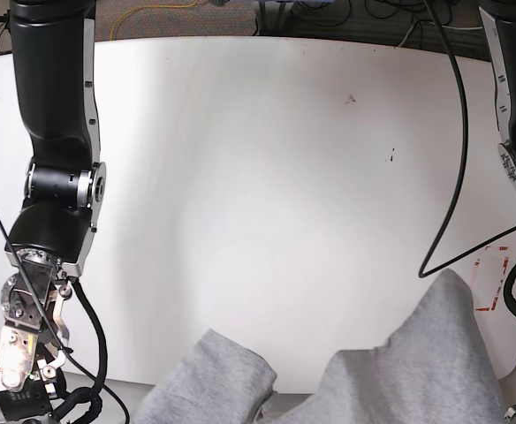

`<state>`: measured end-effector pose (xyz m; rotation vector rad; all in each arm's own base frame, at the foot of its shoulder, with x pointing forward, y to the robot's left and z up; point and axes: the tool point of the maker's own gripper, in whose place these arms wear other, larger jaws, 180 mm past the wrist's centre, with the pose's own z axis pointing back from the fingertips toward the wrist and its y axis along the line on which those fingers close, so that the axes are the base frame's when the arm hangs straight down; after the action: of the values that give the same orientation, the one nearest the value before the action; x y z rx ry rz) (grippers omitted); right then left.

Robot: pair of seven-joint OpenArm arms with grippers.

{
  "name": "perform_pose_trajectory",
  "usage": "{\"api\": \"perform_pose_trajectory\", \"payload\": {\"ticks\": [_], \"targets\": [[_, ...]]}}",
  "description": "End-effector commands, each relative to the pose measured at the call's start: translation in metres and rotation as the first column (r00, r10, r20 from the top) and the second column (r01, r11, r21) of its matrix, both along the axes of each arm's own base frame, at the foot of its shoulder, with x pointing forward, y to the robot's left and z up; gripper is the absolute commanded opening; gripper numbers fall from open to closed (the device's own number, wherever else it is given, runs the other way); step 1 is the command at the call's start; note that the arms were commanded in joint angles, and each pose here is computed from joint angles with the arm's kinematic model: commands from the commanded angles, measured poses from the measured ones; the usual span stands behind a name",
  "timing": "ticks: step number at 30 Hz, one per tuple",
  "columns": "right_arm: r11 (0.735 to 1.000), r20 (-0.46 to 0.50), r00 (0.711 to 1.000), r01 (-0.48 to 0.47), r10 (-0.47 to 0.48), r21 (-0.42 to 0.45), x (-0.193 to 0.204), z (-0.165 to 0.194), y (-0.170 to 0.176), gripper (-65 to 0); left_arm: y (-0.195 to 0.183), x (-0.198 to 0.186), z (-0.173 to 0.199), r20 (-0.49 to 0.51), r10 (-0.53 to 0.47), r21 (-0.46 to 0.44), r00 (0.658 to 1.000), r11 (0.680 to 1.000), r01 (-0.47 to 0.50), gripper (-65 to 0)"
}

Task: Fold the T-shirt properly
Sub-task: 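Lift the shirt high with both grippers, stretching it between them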

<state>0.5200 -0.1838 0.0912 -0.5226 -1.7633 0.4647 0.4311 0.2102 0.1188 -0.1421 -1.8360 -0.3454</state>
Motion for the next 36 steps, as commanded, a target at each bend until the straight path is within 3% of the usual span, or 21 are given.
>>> {"api": "perform_pose_trajectory", "payload": {"ticks": [1, 10, 36], "targets": [[0.996, 0.008, 0.996, 0.091, -0.091, 0.002, -0.003, 0.002, -0.024, -65.0, 0.016, -0.005, 0.013, 0.048, 0.058, -0.018, 0.997, 0.998, -0.057, -65.0], [0.996, -0.058, 0.994, 0.09, -0.09, -0.01, -0.002, -0.039, -0.023, -65.0, 0.016, 0.003, -0.017, -0.02, 0.057, -0.018, 0.998, 0.998, -0.058, -65.0], [0.995, -0.05, 0.994, 0.098, -0.098, -0.016, -0.003, -0.034, -0.027, -65.0, 0.013, 0.011, -0.015, -0.029, 0.039, -0.047, 0.999, 0.998, -0.04, -65.0]]}}
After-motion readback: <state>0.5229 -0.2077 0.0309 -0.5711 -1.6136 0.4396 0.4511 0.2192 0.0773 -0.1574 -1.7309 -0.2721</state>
